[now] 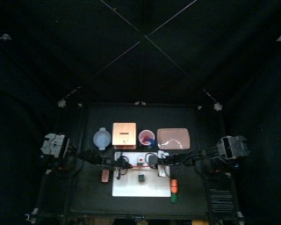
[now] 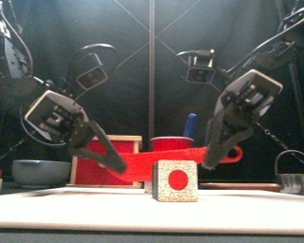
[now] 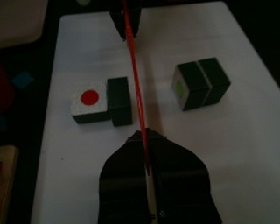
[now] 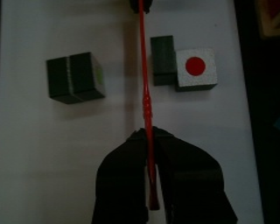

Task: Cut the sushi into 4 pieces with the knife
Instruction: Cut the sushi into 4 pieces

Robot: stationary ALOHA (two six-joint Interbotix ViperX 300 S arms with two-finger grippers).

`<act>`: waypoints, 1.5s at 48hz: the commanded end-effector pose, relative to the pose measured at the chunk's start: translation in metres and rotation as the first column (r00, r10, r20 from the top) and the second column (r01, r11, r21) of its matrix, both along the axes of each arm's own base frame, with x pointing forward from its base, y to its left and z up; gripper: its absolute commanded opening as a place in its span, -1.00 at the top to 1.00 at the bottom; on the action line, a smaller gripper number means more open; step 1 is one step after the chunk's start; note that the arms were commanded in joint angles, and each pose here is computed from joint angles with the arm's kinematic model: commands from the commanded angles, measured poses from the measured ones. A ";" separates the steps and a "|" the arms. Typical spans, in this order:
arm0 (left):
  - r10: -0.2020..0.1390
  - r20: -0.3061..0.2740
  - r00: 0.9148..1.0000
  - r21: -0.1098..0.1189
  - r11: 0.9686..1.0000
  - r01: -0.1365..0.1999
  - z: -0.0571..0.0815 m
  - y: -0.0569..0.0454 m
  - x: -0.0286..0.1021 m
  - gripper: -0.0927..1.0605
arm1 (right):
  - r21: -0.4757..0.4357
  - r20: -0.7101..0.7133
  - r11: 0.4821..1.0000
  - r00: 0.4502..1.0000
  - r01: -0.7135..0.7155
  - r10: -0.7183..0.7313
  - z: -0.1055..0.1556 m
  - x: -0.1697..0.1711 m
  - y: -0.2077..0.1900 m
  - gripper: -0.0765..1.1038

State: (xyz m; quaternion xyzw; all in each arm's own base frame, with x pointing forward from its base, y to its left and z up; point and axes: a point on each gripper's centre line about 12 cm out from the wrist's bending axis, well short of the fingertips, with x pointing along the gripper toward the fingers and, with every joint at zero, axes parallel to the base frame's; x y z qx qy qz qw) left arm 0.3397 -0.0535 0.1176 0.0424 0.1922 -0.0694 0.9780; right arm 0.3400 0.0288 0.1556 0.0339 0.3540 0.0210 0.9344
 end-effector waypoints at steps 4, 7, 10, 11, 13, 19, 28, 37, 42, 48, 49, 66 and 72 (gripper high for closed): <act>-0.047 0.096 0.994 -0.011 0.999 0.049 0.029 -0.016 0.004 0.54 | 0.011 0.090 1.000 0.996 -0.017 0.016 0.027 -0.001 0.007 0.67; -0.062 0.097 0.993 -0.015 0.998 0.064 0.030 -0.022 0.003 0.54 | 0.011 0.090 1.000 0.996 -0.029 0.028 0.027 -0.001 0.011 0.67; -0.080 0.092 0.992 -0.017 0.996 0.082 0.028 -0.029 0.001 0.54 | 0.013 0.086 0.999 0.996 -0.038 0.037 0.026 -0.002 0.014 0.67; -0.087 0.093 0.992 -0.020 0.996 0.089 0.028 -0.032 0.001 0.54 | 0.014 0.083 0.999 0.996 -0.042 0.040 0.025 -0.002 0.016 0.67; -0.098 0.092 0.991 -0.019 0.995 0.100 0.026 -0.036 0.000 0.54 | 0.014 0.085 0.999 0.995 -0.049 0.048 0.024 -0.002 0.019 0.67; -0.106 0.087 0.991 -0.029 0.994 0.108 0.022 -0.043 0.000 0.54 | 0.024 0.078 0.999 0.996 -0.046 0.044 0.020 -0.002 0.020 0.67; -0.114 0.074 0.991 -0.031 0.993 0.117 0.012 -0.050 0.004 0.54 | 0.028 0.057 0.999 0.997 -0.045 0.044 0.012 -0.002 0.023 0.67; -0.137 0.056 0.989 -0.029 0.990 0.138 0.003 -0.060 0.009 0.54 | 0.039 0.025 0.999 0.999 -0.037 0.036 0.002 -0.002 0.024 0.67; -0.126 0.034 0.992 -0.030 0.992 0.127 -0.005 -0.060 0.010 0.54 | 0.037 0.015 0.999 0.999 -0.036 0.035 -0.004 0.000 0.024 0.67; -0.102 0.019 0.995 -0.036 0.994 0.103 -0.010 -0.057 0.011 0.54 | 0.035 0.010 0.999 0.999 -0.031 0.031 -0.010 0.002 0.023 0.67; -0.097 0.016 0.995 -0.038 0.995 0.097 -0.011 -0.056 0.011 0.54 | 0.035 0.012 0.999 0.999 -0.031 0.031 -0.010 0.002 0.023 0.67; -0.084 -0.048 0.995 -0.027 0.996 0.082 -0.035 -0.053 0.011 0.55 | 0.040 -0.048 0.999 0.999 -0.015 0.017 -0.031 0.004 0.023 0.67; -0.059 -0.085 0.995 -0.024 0.998 0.057 -0.051 -0.051 0.014 0.55 | 0.039 -0.088 0.999 0.996 -0.006 0.010 -0.046 0.005 0.023 0.67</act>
